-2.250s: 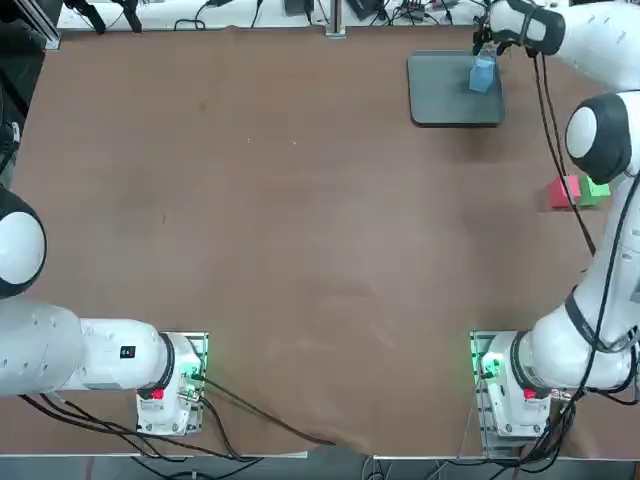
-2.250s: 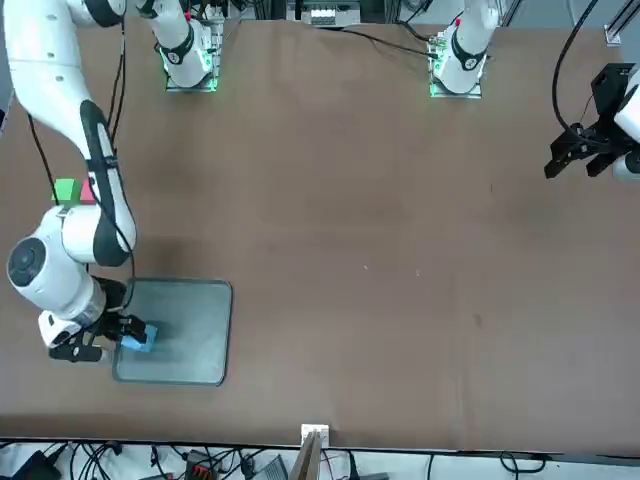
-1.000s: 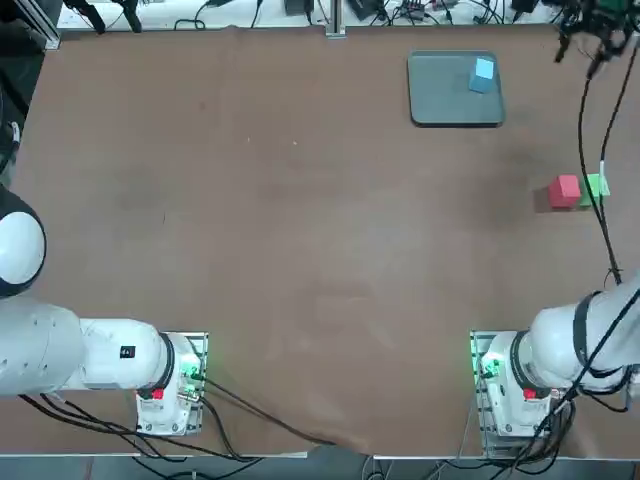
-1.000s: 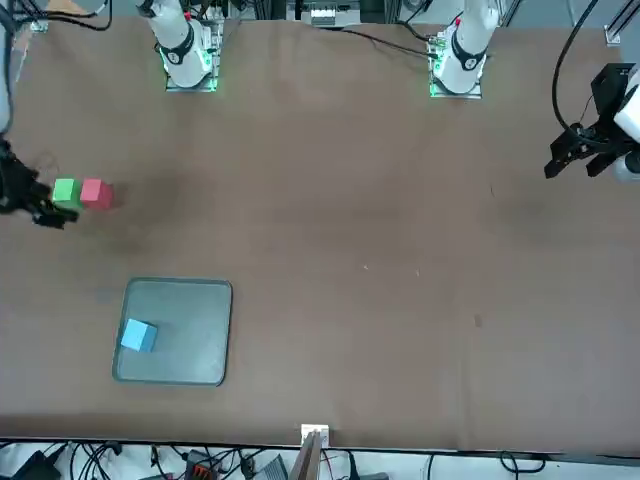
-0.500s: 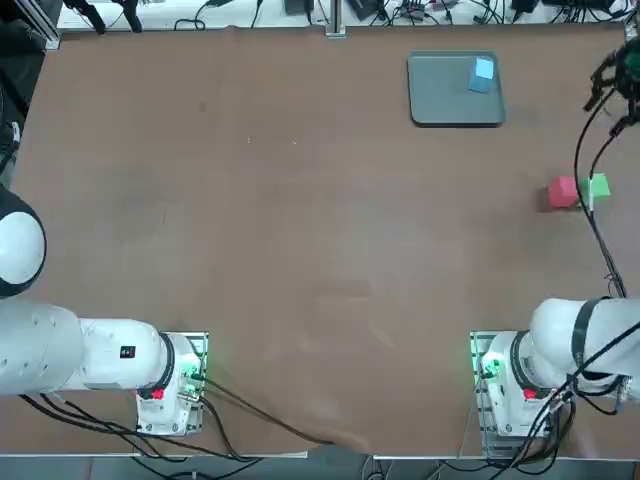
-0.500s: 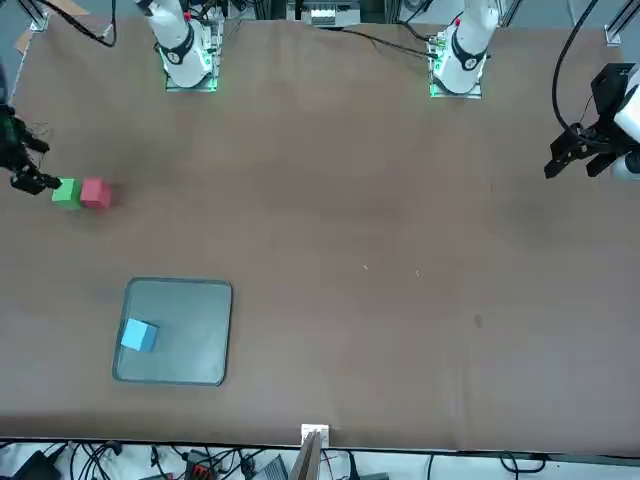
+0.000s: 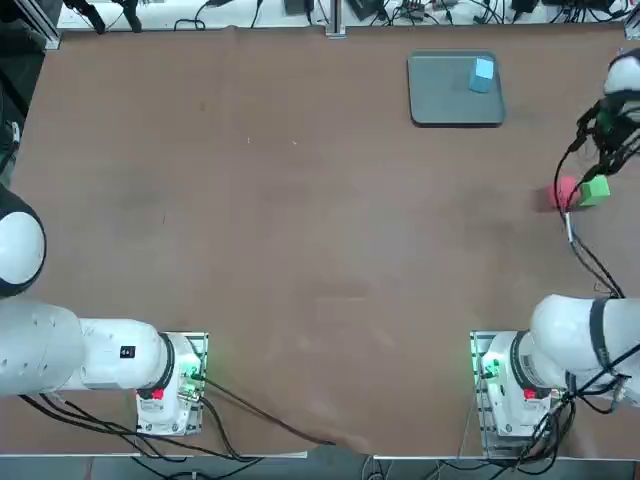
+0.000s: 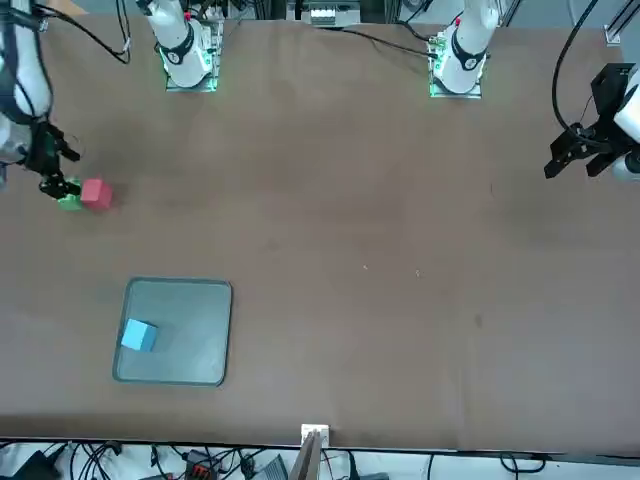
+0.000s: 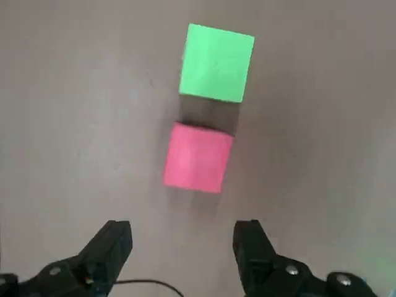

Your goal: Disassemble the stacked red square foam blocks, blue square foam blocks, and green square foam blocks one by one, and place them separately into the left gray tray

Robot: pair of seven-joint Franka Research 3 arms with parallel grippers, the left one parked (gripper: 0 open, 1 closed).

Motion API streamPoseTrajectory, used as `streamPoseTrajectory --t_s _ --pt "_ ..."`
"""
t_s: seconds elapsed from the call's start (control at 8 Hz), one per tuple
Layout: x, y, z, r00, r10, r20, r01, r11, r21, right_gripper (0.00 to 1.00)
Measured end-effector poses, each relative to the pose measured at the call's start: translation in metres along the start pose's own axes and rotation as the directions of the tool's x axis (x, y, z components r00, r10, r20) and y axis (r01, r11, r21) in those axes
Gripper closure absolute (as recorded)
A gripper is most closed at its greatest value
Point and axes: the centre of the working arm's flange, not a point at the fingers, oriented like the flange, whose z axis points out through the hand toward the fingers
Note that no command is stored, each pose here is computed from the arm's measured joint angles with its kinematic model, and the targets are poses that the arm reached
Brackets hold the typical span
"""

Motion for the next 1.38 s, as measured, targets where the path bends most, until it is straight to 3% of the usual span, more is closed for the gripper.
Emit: streamPoseTrajectory --t_s 0.75,1.38 --pt "0.002 0.012 0.066 0.996 0.033 -0.080 -0.023 0.993 0.114 0.00" --pt "0.003 0.018 0.071 0.997 0.041 -0.067 -0.035 0.995 0.097 0.00"
